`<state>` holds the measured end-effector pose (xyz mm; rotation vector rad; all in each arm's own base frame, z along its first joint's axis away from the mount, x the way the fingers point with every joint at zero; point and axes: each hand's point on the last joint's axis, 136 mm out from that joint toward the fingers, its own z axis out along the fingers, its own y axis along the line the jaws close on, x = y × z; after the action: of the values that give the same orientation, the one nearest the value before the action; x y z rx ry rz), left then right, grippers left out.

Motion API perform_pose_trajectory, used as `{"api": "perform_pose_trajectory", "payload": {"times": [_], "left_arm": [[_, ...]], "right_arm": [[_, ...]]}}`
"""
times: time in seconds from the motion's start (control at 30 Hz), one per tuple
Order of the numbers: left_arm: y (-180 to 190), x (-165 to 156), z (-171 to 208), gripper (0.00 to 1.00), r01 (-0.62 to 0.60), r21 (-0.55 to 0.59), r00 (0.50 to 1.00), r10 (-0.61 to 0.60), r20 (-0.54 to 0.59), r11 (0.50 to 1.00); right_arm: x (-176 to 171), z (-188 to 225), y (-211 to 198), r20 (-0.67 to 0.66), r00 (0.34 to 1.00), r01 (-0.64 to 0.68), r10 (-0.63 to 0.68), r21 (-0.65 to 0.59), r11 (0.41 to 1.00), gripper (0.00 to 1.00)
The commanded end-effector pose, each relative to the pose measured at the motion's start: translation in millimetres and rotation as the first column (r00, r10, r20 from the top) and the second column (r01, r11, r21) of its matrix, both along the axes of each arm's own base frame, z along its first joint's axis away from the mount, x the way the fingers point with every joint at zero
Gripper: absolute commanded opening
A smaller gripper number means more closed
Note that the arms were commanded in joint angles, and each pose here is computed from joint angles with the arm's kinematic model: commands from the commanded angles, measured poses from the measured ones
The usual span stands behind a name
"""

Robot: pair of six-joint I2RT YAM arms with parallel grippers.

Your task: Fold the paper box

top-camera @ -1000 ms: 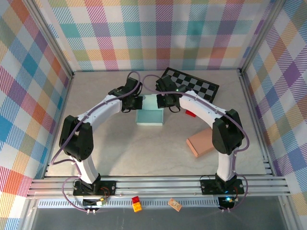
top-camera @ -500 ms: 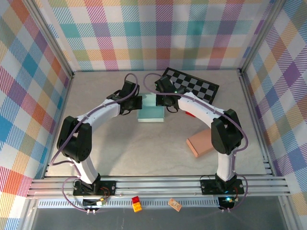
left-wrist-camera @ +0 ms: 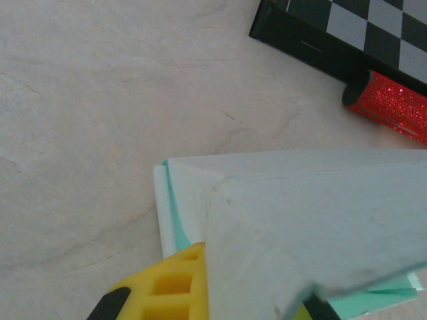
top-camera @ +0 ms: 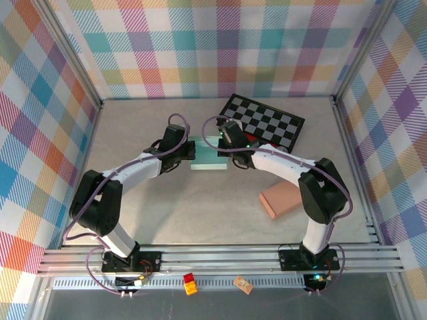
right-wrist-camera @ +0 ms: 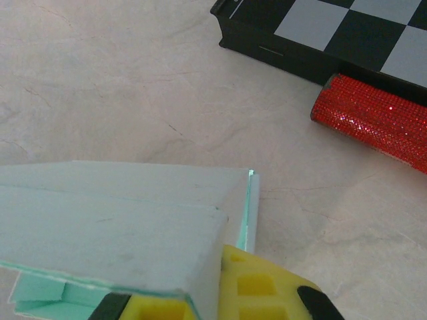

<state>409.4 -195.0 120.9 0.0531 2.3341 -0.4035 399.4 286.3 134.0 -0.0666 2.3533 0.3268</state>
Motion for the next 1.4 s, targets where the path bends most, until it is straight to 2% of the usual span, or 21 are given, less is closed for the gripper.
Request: {"api": "perform_pose_trajectory", "payload": {"times": [0.0,0.13,0.3,0.33,0.4,0.5,0.63,0.83,0.97,1.07,1.17,1.3,1.37], "left_arm": [[-10,-9,0,0.00,0.038,-0.061,0.999,-0.037,0.005,0.997],[-10,-15,-6,0.00,0.035,-0.065,0.999,-0.035,-0.002,0.997],[-8,-20,-6,0.00,0.033,-0.042,0.999,-0.033,0.011,0.999],[-8,-21,-6,0.00,0.031,-0.037,0.999,-0.031,0.011,0.999],[-5,-22,-9,0.00,0.021,-0.018,1.000,-0.021,0.002,1.000],[-3,-23,-12,0.00,0.016,0.000,1.000,-0.016,-0.002,1.000],[-3,-24,-13,0.00,0.013,0.009,1.000,-0.013,-0.003,1.000],[-4,-24,-13,0.00,0.018,0.014,1.000,-0.018,-0.004,1.000],[-4,-25,-13,0.00,0.019,0.018,1.000,-0.019,-0.004,1.000],[-4,-25,-11,0.00,0.023,0.019,1.000,-0.023,0.001,1.000],[-5,-26,-10,0.00,0.029,0.023,1.000,-0.029,0.003,0.999],[-6,-28,-11,0.00,0.033,0.034,0.999,-0.032,-0.003,0.999],[-5,-29,-11,0.00,0.032,0.039,0.999,-0.032,-0.004,0.999]], "right_arm": [[-8,7,11,0.013,1.000,-0.029,0.028,0.055,0.998,0.00],[-14,2,6,-0.011,1.000,-0.018,0.019,0.040,0.999,0.05],[-20,9,4,-0.035,0.999,-0.003,0.004,0.051,0.999,0.20],[-22,13,4,-0.047,0.999,0.004,-0.001,0.060,0.998,0.24],[-27,16,4,-0.101,0.995,0.019,-0.012,0.072,0.997,0.38],[-45,18,3,-0.227,0.973,0.064,-0.040,0.099,0.993,0.56],[-78,24,-1,-0.357,0.933,0.109,-0.039,0.179,0.978,0.70],[-117,62,-4,-0.436,0.899,0.120,0.029,0.309,0.943,0.77],[-116,101,-14,-0.428,0.904,0.147,0.018,0.350,0.925,0.79],[-96,124,-32,-0.453,0.891,0.221,-0.031,0.373,0.901,0.79],[-62,135,-52,-0.517,0.853,0.323,-0.066,0.425,0.845,0.77],[-18,119,-68,-0.657,0.753,0.441,-0.024,0.478,0.760,0.71],[-5,105,-66,-0.713,0.701,0.451,0.010,0.454,0.768,0.69]]}}
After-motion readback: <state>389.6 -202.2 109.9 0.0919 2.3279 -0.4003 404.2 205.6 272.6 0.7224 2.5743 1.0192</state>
